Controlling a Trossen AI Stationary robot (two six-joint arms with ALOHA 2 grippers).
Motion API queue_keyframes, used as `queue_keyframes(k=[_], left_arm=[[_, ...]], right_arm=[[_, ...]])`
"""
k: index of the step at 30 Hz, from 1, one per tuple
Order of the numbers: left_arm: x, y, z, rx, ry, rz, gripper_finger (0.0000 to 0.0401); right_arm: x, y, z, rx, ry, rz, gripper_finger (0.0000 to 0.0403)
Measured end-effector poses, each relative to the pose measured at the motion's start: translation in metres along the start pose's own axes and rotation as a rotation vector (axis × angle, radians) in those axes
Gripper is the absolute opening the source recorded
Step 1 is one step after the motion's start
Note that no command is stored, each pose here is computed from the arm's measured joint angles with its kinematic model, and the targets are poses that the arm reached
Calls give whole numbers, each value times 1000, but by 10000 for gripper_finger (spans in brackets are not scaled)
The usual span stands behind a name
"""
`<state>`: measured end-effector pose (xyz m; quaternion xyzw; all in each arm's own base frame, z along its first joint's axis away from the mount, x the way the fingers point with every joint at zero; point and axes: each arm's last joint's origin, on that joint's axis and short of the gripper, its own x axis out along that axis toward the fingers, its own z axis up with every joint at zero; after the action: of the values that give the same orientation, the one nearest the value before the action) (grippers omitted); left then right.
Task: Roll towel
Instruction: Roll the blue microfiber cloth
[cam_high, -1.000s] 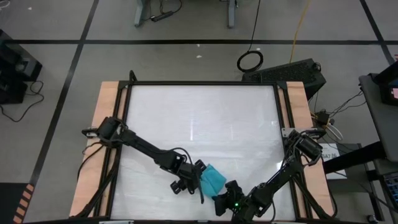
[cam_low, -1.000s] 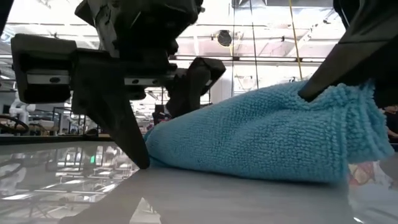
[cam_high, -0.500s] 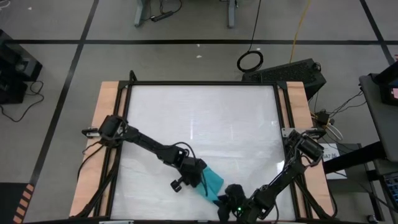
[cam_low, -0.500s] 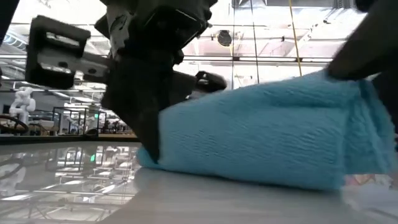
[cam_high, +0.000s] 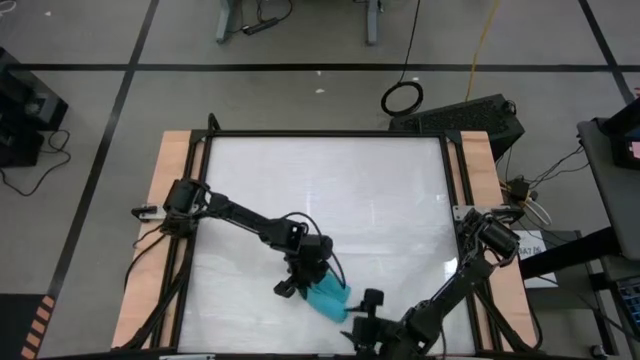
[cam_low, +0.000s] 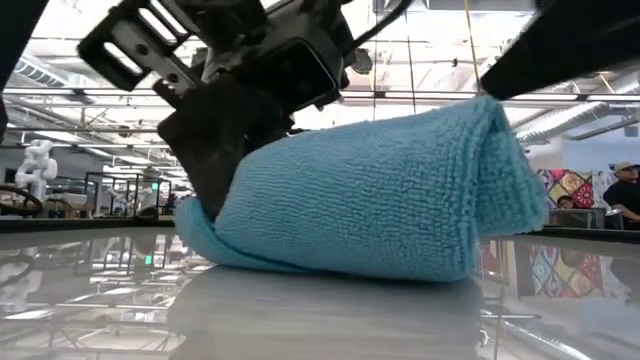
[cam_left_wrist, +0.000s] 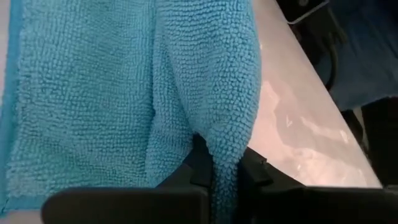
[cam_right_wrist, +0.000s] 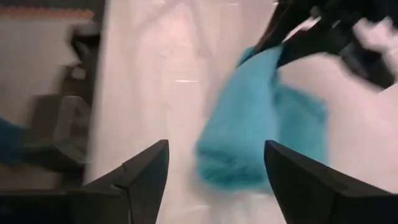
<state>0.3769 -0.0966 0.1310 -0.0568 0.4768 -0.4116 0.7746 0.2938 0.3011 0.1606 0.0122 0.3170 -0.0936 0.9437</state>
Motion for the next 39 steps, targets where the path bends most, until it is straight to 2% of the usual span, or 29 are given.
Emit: queue_keyframes(k=[5, 10, 13, 22, 29, 39], left_arm=[[0, 12, -6, -107, -3, -53, 28], [2, 24, -14, -193, 2, -126, 37], [-1, 31, -16, -227, -5, -126, 38], [-18, 50, -21, -276, -44, -98, 40], [-18, 51, -21, -271, -53, -107, 41], [-25, 57, -22, -278, -88, -157, 41]], right_arm=[[13, -14, 11, -135, 18, -70, 253], [23, -21, 14, -179, 49, -76, 253], [25, -22, 14, -197, 51, -81, 253], [25, -23, 13, -210, 57, -85, 253], [26, -35, 2, -233, 150, -164, 250], [38, -45, -20, -132, 142, -141, 183]])
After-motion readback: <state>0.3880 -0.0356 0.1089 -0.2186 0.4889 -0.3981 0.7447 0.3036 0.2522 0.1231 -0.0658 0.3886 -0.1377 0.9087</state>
